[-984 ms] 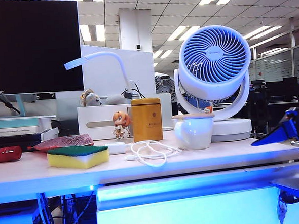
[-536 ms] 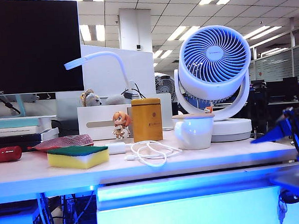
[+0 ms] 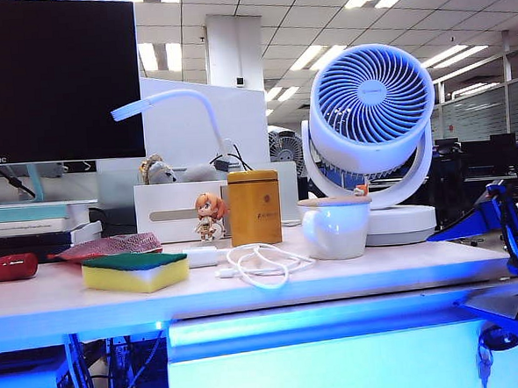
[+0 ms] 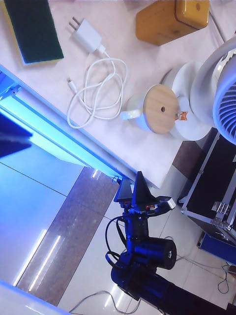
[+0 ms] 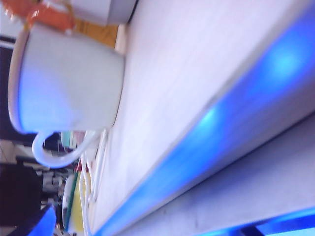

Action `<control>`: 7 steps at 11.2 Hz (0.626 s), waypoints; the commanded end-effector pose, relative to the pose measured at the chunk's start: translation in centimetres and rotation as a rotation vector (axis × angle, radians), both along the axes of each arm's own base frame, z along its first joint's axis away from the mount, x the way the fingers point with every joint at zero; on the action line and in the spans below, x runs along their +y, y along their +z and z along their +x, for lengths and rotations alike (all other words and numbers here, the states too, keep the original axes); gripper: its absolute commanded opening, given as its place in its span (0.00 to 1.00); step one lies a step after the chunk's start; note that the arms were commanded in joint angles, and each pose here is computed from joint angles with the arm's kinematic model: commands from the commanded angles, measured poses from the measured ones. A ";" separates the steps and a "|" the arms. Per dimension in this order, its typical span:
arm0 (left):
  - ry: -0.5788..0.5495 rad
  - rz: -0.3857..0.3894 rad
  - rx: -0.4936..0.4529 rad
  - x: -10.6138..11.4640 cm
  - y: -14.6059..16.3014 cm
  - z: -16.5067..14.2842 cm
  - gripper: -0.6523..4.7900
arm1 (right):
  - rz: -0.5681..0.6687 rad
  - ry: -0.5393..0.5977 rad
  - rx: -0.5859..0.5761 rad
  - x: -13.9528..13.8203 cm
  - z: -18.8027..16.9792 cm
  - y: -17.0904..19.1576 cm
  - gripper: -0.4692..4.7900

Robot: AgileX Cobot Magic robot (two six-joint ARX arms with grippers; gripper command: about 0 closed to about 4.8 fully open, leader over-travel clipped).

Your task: Open the drawer, place the cleaning sponge inside, then close the drawer.

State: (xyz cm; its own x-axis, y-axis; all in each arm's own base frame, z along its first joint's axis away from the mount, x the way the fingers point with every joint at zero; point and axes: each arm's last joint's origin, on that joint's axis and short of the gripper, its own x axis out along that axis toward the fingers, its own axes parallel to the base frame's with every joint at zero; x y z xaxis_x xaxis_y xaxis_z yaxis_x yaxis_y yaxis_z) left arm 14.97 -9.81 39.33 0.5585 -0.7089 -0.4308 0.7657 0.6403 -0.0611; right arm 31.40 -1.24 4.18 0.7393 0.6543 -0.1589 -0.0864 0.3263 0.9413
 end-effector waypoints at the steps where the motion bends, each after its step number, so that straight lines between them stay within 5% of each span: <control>1: -0.006 -0.006 -0.012 0.0 0.2 0.0 0.11 | -0.031 0.036 -0.069 0.0 0.1 0.8 0.98; 7: -0.006 0.002 0.001 0.0 0.0 -0.1 0.11 | -0.069 0.051 -0.072 0.3 -2.8 1.5 0.98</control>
